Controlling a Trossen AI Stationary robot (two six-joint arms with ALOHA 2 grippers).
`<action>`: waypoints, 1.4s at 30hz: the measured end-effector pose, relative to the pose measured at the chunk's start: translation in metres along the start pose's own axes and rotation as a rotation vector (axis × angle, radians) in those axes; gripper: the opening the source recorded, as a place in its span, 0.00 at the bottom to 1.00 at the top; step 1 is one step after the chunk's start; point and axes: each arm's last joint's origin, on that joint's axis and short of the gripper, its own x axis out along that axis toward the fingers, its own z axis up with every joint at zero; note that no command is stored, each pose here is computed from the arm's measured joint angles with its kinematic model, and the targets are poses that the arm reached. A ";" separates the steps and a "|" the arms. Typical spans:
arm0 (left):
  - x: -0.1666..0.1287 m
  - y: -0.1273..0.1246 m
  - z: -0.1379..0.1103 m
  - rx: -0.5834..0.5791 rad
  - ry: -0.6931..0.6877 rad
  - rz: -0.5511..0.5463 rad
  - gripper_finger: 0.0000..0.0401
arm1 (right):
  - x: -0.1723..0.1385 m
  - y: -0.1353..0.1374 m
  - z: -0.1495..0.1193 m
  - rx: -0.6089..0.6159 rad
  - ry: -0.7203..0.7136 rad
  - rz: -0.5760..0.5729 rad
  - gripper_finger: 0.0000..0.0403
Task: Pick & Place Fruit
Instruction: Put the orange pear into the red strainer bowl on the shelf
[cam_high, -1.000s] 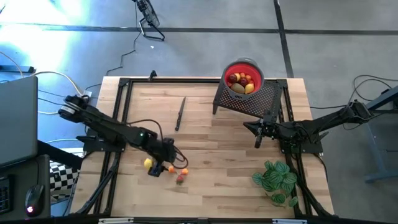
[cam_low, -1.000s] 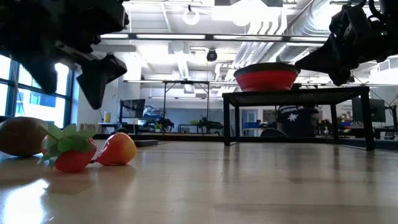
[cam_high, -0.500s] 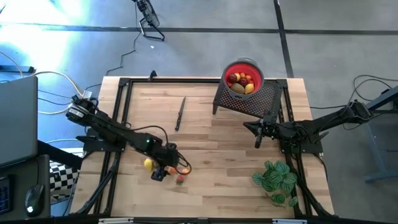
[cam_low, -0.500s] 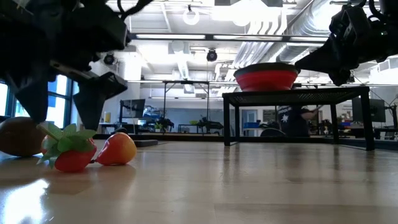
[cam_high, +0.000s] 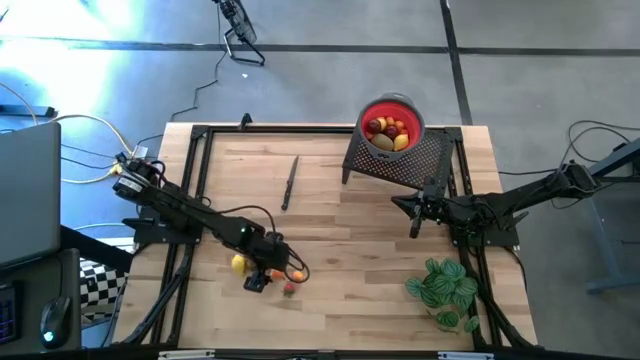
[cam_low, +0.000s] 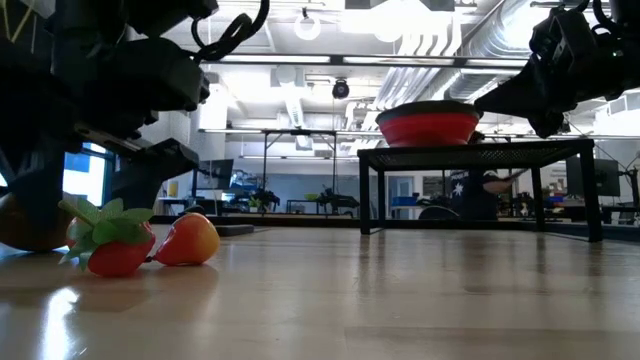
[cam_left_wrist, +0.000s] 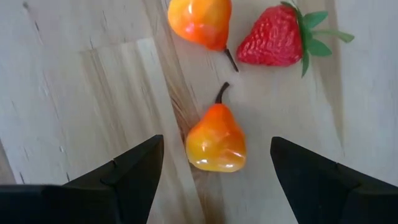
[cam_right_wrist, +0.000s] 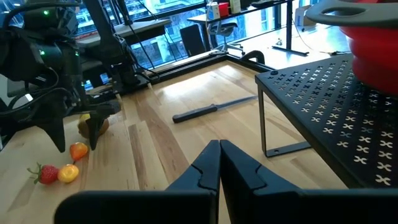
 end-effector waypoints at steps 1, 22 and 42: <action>0.000 0.000 0.000 0.000 0.000 0.000 0.72 | 0.000 0.000 0.000 0.000 0.000 0.000 0.01; 0.000 0.000 0.001 0.003 -0.011 -0.006 0.72 | 0.000 0.000 0.000 0.000 0.000 0.000 0.01; 0.000 0.000 0.002 -0.017 -0.016 -0.008 0.72 | 0.000 0.000 0.000 -0.003 0.000 0.000 0.01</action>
